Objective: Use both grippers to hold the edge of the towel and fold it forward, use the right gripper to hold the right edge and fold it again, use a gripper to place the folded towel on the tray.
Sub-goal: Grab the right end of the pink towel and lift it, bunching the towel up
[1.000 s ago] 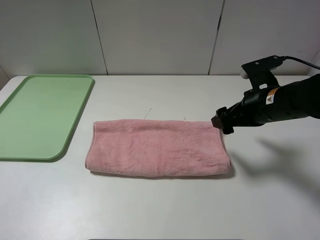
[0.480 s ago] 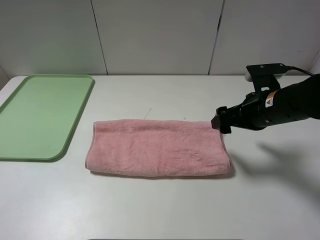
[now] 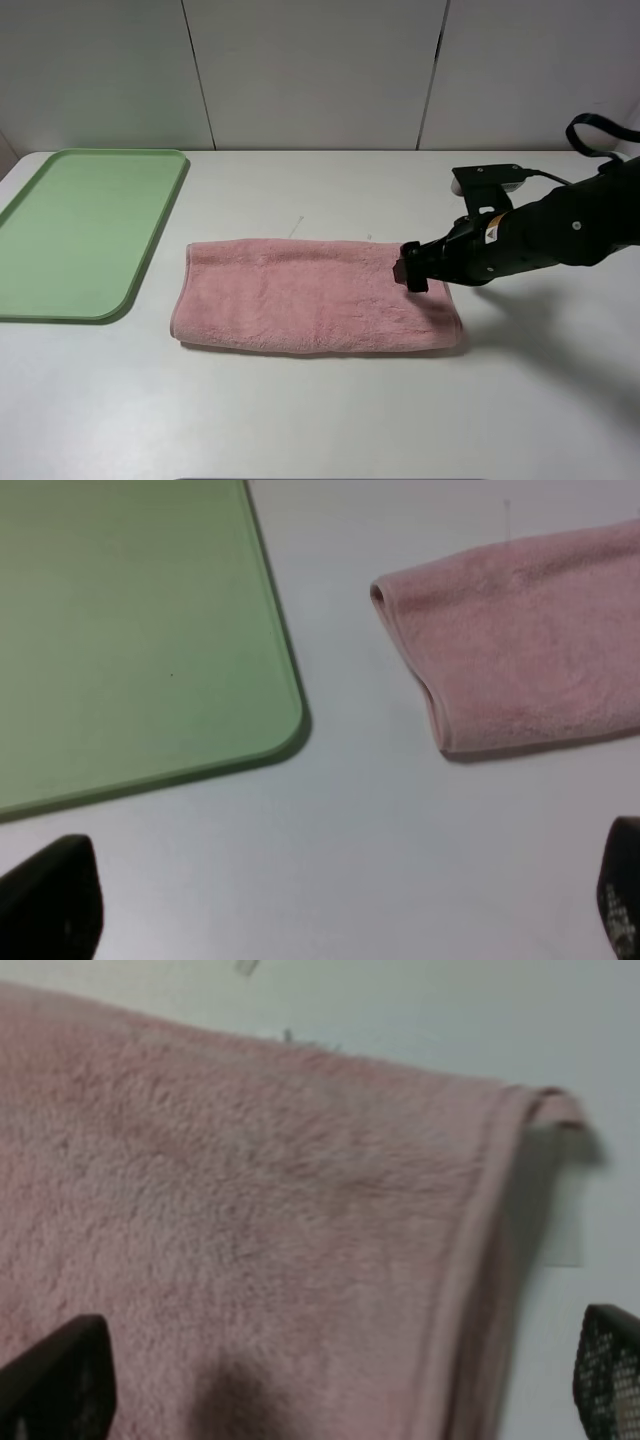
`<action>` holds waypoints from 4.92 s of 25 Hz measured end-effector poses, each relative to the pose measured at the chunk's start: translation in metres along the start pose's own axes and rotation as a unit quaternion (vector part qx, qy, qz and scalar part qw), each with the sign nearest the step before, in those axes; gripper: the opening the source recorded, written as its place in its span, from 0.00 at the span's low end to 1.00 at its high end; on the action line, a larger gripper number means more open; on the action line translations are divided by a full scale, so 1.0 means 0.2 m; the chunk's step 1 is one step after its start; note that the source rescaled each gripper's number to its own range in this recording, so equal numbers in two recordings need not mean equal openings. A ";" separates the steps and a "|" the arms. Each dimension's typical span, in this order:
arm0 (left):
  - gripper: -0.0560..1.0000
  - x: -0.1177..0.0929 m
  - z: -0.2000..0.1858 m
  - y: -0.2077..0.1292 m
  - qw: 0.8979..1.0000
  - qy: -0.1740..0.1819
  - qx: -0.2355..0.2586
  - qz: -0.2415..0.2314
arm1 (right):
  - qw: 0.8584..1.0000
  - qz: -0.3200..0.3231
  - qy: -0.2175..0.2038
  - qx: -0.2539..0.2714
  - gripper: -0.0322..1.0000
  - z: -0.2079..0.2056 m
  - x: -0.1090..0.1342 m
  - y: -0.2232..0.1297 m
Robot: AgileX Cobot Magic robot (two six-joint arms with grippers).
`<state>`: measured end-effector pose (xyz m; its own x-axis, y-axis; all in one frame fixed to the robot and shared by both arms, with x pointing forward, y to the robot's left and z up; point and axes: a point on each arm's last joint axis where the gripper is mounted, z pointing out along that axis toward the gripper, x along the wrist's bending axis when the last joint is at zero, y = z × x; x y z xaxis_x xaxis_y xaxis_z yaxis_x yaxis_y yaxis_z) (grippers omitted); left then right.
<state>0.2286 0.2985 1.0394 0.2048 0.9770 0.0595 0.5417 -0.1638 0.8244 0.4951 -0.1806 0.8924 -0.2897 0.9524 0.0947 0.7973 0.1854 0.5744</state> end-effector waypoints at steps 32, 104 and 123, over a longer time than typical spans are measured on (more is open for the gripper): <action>1.00 0.00 0.00 0.00 1.000 0.000 0.000 0.000 | 0.999 0.036 -0.011 0.028 0.11 0.16 0.00 -0.09; 1.00 0.00 0.00 0.00 1.000 0.000 0.000 0.000 | 0.999 0.044 0.028 -0.006 0.11 -0.47 0.13 0.23; 1.00 0.00 0.00 0.00 1.000 0.000 0.000 0.000 | 0.994 0.088 0.051 0.039 0.11 -0.11 0.28 0.13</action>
<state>0.2286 0.2985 1.0394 0.2048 0.9770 0.0595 0.5417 -0.1638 0.8244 0.4882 -0.1272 0.9311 -0.1907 0.9433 0.2718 0.8781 0.0402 0.4767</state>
